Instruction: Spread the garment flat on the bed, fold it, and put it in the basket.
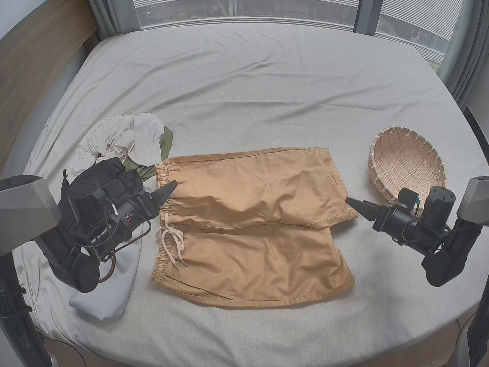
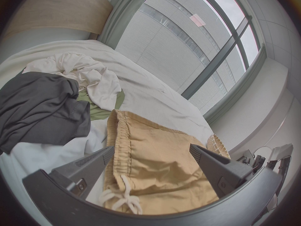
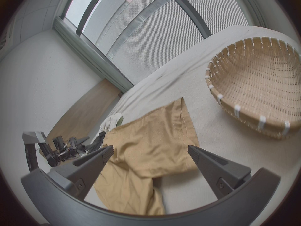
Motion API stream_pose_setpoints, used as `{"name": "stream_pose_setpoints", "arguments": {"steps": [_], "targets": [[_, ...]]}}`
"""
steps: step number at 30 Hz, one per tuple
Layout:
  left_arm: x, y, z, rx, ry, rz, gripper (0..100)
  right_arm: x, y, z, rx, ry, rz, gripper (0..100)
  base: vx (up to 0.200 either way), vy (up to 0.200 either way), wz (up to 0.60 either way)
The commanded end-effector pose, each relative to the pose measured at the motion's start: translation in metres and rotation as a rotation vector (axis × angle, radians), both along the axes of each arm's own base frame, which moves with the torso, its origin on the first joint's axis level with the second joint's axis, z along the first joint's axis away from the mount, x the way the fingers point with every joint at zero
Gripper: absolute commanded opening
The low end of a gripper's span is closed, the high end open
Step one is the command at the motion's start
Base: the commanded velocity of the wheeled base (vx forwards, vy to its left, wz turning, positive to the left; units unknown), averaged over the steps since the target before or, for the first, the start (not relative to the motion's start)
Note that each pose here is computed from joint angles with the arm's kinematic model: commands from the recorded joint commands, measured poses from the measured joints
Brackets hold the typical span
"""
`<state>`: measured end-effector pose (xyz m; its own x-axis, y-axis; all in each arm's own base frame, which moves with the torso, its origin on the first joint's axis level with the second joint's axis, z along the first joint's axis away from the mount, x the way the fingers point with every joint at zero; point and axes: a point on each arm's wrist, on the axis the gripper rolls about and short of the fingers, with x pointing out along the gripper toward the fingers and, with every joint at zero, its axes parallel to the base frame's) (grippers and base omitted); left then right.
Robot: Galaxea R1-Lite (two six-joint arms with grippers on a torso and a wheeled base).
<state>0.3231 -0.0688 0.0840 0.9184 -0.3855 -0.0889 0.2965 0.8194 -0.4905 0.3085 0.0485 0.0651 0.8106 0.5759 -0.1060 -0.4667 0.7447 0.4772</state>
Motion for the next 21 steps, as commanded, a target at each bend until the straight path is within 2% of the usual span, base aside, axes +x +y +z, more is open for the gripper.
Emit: {"name": "stream_pose_setpoints", "arguments": {"steps": [1, 5, 9, 16, 21], "targets": [[-0.037, 0.002, 0.005, 0.016, -0.003, -0.045, 100, -0.024, 0.003, -0.016, -0.039, 0.09, 0.027, 100, 0.0, 0.0, 0.0], [-0.063, -0.003, -0.008, 0.048, 0.042, -0.175, 100, -0.035, 0.001, -0.024, -0.05, 0.146, 0.027, 100, 0.0, 0.0, 0.0], [-0.079, -0.002, -0.017, 0.089, 0.089, -0.241, 100, -0.049, -0.001, -0.032, -0.068, 0.206, 0.027, 100, 0.0, 0.0, 0.0], [-0.087, -0.001, -0.032, 0.101, 0.172, -0.257, 100, -0.059, -0.003, -0.054, -0.158, 0.263, 0.056, 100, 0.0, 0.0, 0.0], [-0.091, -0.001, -0.037, 0.114, 0.194, -0.264, 100, -0.065, -0.004, -0.059, -0.165, 0.298, 0.061, 100, 0.0, 0.0, 0.0]]}}
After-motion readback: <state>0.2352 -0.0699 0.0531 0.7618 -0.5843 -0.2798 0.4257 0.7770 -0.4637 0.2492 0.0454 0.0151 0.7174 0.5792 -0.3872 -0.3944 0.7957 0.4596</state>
